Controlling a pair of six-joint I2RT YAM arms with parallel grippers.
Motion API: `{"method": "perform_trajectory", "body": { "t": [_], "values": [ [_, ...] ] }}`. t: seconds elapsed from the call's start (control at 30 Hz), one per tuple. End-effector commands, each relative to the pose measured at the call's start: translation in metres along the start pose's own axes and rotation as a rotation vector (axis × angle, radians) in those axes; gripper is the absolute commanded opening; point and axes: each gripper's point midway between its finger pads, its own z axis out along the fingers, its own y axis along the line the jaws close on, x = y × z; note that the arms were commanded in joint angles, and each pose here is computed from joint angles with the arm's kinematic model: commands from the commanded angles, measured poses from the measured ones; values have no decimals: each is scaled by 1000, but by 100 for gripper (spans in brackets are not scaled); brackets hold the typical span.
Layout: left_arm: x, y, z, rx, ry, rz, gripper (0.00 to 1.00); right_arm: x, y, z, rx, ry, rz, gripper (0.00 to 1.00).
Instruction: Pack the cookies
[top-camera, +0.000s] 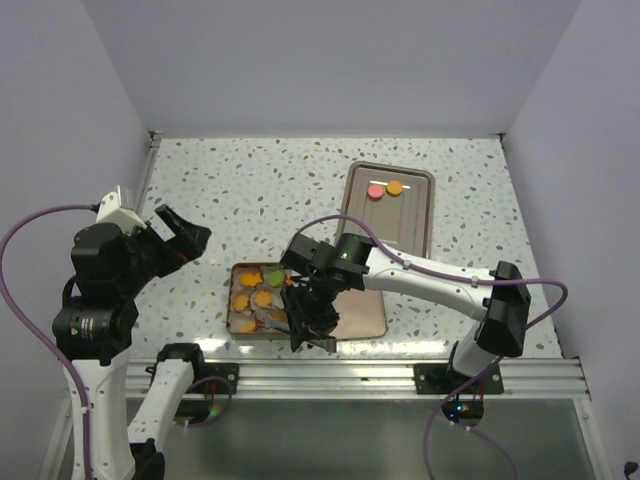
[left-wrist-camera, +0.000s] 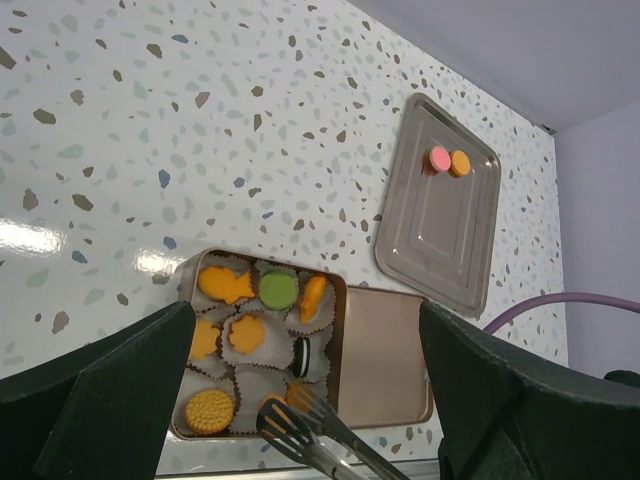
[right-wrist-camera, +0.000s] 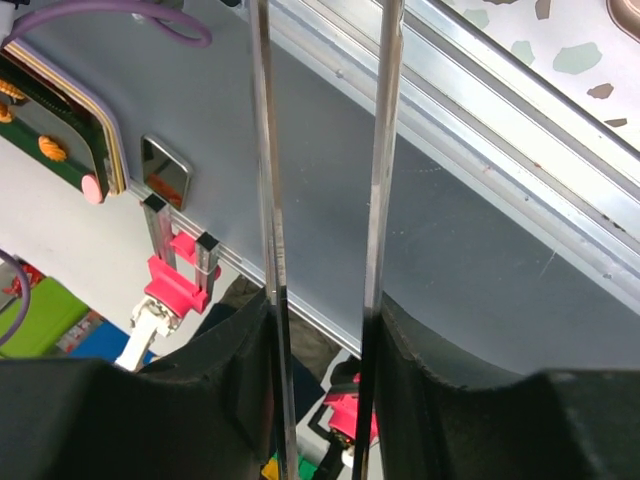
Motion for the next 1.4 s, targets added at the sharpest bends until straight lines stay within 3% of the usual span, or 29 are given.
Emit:
{"method": "perform_trajectory", "body": {
  "t": [0.0,0.23,0.4,0.73,1.03,1.37],
  "values": [
    [-5,-4,-7,12,-21,24,100,-7,0,8,5,-18,12,42],
    [-5,-4,-5,13,-20,24,100,-9,0,5,14,-22,2,52],
    [-7,-5,-2,17,-18,24,100,-15,3,-6,35,-42,-5,52],
    [-13,-10,0,26,-25,32,100,-70,1,-95,31,-222,0,51],
    [-24,-24,10,75,-19,30,100,-134,-82,-151,126,-344,132,51],
    [-33,-26,17,68,-22,44,100,-200,-175,-180,270,-399,262,51]
  ]
}}
